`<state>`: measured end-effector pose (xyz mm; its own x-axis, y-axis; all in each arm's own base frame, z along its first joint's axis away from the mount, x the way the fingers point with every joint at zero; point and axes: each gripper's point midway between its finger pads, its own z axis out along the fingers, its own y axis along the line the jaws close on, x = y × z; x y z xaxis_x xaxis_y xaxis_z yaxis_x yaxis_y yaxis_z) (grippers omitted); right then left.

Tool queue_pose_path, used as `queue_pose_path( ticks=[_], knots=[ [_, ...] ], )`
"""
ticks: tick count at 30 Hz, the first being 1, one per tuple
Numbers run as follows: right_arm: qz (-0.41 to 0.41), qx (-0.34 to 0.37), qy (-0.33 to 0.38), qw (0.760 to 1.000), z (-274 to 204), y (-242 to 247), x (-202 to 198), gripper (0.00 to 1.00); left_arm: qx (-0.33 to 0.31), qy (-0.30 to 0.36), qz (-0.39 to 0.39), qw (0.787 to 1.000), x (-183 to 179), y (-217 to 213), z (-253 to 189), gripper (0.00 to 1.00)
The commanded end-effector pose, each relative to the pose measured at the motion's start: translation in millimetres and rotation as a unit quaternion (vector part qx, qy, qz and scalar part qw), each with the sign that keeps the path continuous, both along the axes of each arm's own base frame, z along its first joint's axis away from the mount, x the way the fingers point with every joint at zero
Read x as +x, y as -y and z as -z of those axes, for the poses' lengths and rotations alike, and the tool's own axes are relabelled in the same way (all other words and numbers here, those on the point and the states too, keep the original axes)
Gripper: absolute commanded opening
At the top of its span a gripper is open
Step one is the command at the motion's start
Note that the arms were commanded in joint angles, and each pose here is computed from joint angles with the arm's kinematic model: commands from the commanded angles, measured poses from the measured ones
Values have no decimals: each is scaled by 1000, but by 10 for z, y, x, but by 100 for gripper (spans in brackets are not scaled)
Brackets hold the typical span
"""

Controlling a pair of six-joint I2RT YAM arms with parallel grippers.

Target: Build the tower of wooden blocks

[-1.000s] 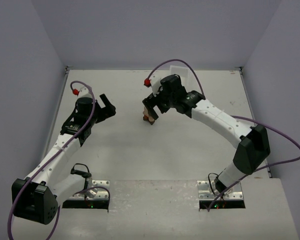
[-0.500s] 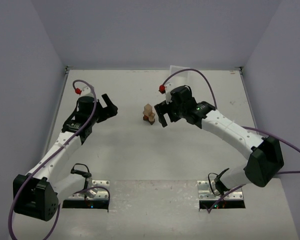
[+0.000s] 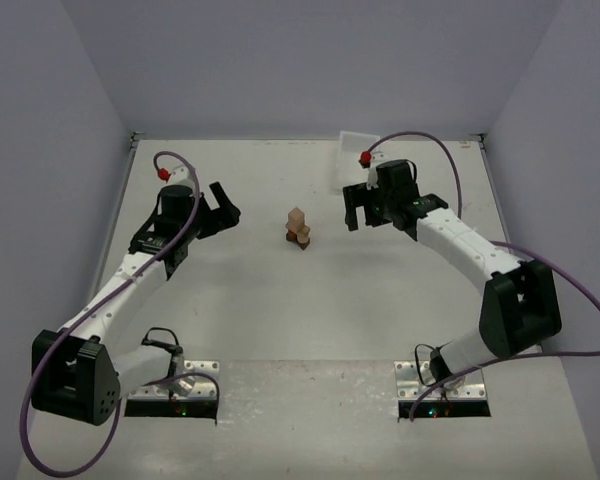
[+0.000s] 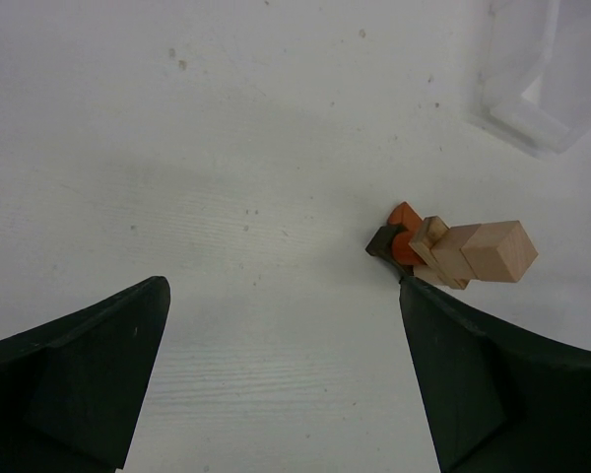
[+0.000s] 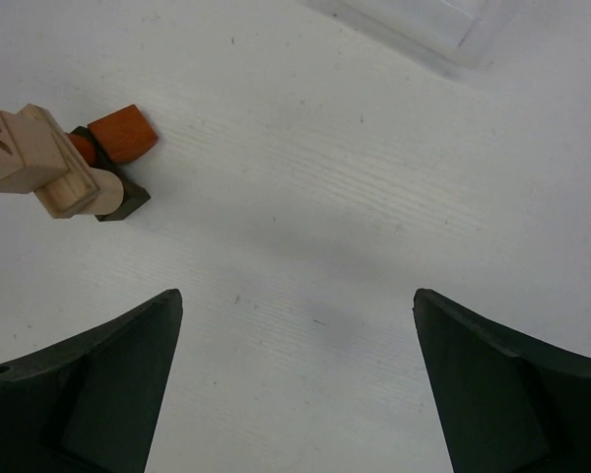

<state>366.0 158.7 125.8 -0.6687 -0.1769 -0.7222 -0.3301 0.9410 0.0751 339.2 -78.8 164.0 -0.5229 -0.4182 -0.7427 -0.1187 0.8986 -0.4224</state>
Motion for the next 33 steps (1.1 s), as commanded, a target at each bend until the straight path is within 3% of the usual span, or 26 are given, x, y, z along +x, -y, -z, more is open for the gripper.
queue_pose_path(
  ticks=[1,5,9,12,20,27,33],
  knots=[
    [-38,38,21,998,-242,-147,334,99,-45,25,61,997,208,306,-241,100],
    [-69,59,17,996,-347,-213,443,99,-78,21,98,992,426,595,-467,100],
    [-166,112,35,979,-438,-530,353,99,-39,-19,96,994,593,791,-356,100],
    [-179,113,38,977,-424,-558,296,99,-26,-41,97,994,692,886,-252,100],
    [-139,78,59,985,-408,-340,205,99,-22,-77,104,991,793,1096,94,100],
    [-138,76,57,986,-391,-318,156,99,17,-90,56,994,620,814,70,100],
    [-114,70,51,990,-170,-224,87,99,18,-162,40,986,444,767,232,100]
  ],
)
